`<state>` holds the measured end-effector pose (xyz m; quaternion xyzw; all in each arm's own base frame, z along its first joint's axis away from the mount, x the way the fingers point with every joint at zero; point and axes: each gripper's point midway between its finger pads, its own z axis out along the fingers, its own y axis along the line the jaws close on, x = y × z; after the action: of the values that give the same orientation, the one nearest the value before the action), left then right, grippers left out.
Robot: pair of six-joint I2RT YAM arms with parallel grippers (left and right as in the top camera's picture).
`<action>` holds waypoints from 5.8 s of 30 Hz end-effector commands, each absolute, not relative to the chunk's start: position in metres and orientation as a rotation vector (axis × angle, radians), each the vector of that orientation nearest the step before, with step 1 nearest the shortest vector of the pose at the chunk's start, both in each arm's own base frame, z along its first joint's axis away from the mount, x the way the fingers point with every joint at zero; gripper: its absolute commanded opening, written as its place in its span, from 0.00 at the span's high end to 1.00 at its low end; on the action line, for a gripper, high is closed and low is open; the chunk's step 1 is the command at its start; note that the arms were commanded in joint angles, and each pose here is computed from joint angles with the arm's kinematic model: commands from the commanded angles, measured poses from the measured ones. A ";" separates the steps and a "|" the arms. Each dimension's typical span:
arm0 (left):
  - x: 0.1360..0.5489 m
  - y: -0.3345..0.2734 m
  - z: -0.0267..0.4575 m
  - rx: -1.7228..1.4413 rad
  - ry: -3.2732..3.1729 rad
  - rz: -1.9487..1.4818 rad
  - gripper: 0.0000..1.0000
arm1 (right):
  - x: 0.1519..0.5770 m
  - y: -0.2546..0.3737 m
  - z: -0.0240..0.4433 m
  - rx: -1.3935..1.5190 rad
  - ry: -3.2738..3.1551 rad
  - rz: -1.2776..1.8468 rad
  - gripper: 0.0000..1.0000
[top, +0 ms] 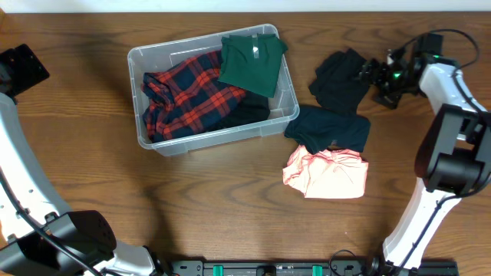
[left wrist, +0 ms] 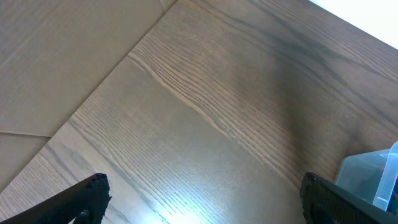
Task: Pack container
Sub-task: 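Grasp the black cloth and place it into the bin beside the green, then withdraw the right gripper right and lower it to the navy cloth, then grasp the dark navy cloth and carry it over the bin, then release the navy cloth into the bin with the right gripper, then move the right gripper down to the pink garment and grasp it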
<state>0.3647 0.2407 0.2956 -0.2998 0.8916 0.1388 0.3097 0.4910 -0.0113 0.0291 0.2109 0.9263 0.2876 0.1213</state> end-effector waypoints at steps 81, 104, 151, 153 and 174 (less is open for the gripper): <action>0.364 0.243 0.293 -0.811 2.355 0.373 0.02 | 0.395 -0.036 0.158 0.429 2.811 0.656 0.05; 0.364 0.243 0.293 -0.811 2.355 0.373 0.02 | 0.376 0.039 0.017 0.341 2.934 0.931 0.29; 0.364 0.243 0.293 -0.811 2.355 0.373 0.02 | 0.467 0.366 0.110 -0.322 2.322 1.242 0.99; 0.364 0.243 0.293 -0.811 2.355 0.373 0.02 | 0.466 0.354 0.097 -0.307 2.385 1.190 0.78; 0.364 0.243 0.293 -0.811 2.355 0.373 0.02 | 0.353 0.066 0.254 0.037 2.669 0.494 0.21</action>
<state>0.3647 0.2407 0.2956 -0.3000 0.8915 0.1388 0.3098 0.3596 0.1020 0.2857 -0.0043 0.9408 0.2162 0.2610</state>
